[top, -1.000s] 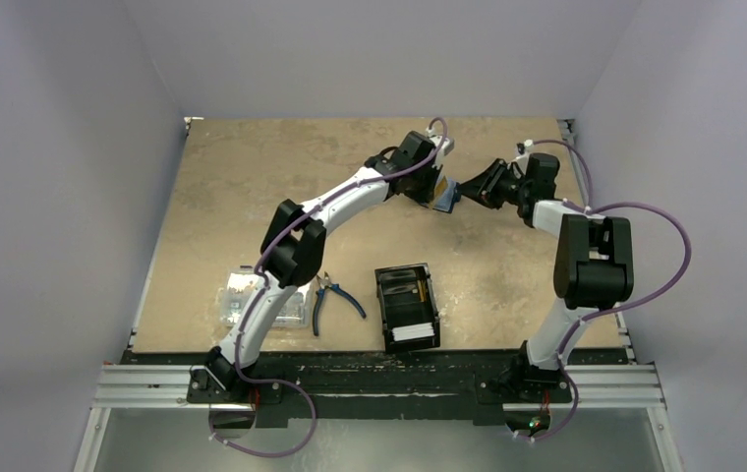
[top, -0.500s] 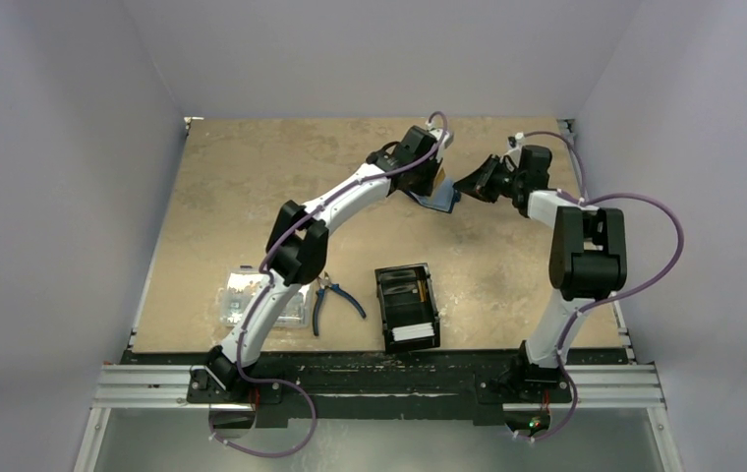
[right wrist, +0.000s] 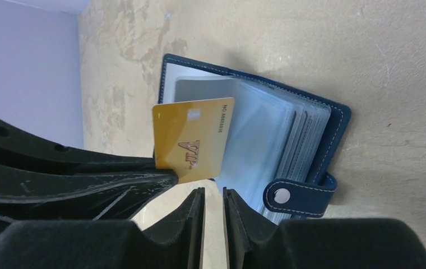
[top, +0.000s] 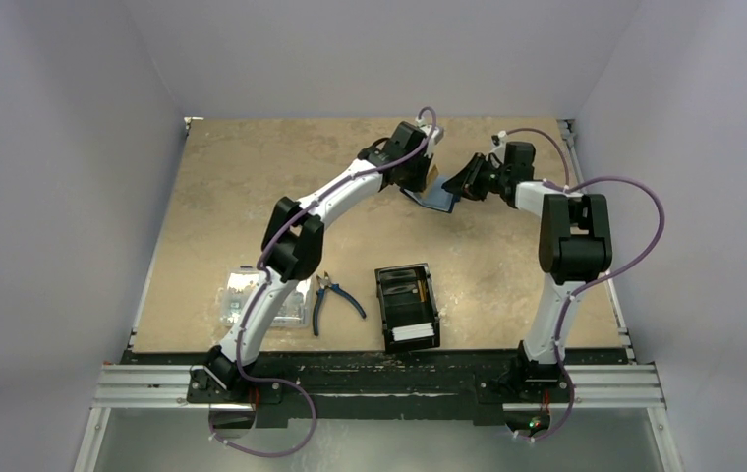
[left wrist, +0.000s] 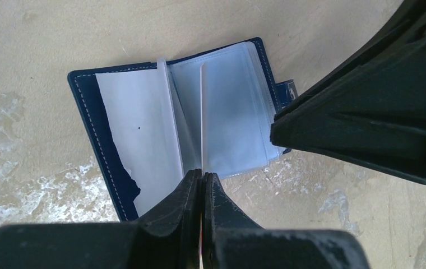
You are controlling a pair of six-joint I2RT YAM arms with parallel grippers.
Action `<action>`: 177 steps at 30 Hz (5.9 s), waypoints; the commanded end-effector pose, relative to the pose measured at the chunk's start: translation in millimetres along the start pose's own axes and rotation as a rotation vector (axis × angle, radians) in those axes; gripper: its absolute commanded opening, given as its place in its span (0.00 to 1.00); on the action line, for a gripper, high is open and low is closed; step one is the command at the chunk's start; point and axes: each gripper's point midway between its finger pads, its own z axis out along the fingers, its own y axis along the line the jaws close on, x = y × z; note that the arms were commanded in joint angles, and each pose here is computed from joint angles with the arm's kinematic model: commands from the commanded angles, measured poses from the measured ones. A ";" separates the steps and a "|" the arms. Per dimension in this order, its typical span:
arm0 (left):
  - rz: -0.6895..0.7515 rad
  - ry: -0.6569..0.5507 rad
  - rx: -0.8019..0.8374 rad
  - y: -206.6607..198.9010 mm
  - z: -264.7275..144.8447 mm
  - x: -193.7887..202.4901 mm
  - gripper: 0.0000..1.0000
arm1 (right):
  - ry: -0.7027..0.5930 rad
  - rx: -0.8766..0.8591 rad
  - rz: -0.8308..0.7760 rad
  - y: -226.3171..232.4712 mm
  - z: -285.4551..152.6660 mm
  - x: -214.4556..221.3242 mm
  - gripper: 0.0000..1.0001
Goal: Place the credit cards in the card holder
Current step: Insert the credit card into the card holder.
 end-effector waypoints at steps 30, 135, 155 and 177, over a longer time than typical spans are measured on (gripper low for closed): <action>-0.440 0.017 0.415 18.5 1.2 -0.1 0.00 | 0.030 0.194 -0.106 -38.4 25.6 -1.3 0.00; -0.694 -0.103 0.794 11.2 -47.8 -15.2 0.00 | 0.084 0.242 -0.097 -58.2 36.9 13.3 0.00; -0.647 -0.024 0.632 31.0 -20.9 8.7 0.00 | 0.087 0.228 -0.102 -54.7 36.7 13.2 0.00; -0.694 -0.056 0.750 31.1 -33.0 1.1 0.00 | 0.091 0.225 -0.100 -54.7 37.8 13.7 0.00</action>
